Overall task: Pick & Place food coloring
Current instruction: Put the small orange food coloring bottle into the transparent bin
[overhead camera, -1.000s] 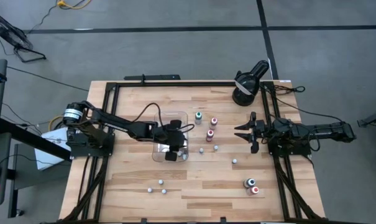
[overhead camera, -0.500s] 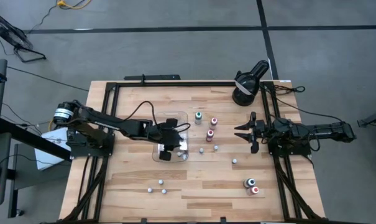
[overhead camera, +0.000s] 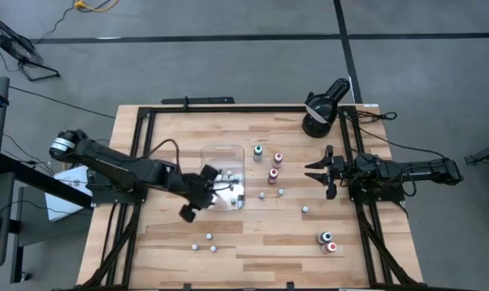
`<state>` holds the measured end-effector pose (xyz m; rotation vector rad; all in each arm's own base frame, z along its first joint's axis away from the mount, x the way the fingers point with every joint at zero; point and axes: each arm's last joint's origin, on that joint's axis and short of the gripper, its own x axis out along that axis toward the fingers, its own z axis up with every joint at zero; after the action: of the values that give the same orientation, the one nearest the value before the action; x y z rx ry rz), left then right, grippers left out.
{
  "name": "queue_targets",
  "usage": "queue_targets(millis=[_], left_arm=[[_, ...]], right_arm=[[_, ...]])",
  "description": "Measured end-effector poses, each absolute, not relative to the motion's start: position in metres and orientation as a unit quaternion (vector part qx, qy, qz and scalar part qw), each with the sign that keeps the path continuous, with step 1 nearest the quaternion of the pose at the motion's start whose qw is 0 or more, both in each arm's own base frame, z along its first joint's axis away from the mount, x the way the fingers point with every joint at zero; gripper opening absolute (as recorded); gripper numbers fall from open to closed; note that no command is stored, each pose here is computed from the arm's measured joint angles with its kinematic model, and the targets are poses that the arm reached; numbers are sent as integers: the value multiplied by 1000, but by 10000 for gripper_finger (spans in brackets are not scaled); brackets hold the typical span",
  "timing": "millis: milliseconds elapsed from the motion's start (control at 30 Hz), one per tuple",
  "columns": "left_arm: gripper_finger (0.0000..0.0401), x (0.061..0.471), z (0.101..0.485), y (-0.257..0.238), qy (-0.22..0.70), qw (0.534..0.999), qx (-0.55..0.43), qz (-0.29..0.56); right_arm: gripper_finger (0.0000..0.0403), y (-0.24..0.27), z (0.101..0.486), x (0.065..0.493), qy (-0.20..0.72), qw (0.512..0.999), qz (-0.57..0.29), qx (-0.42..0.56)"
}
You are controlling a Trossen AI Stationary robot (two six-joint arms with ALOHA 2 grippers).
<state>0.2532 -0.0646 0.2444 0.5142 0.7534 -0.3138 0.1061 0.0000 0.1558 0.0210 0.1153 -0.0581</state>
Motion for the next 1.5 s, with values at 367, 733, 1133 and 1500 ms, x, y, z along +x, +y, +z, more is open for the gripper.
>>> queue_targets(millis=[367, 733, 1133, 1500], left_arm=[[128, 208, 246, -93, 454, 841, 184, -229], [128, 155, 250, -133, 459, 768, 258, -365], [128, 140, 200, -182, 420, 786, 300, -339], [128, 161, 169, -209, 411, 801, 317, -298]], right_arm=[[113, 0, 156, 106, 57, 998, -29, 11], [113, 0, 156, 106, 58, 998, -29, 11], [113, 0, 156, 106, 58, 998, -29, 11], [113, 0, 156, 106, 58, 998, -29, 11]])
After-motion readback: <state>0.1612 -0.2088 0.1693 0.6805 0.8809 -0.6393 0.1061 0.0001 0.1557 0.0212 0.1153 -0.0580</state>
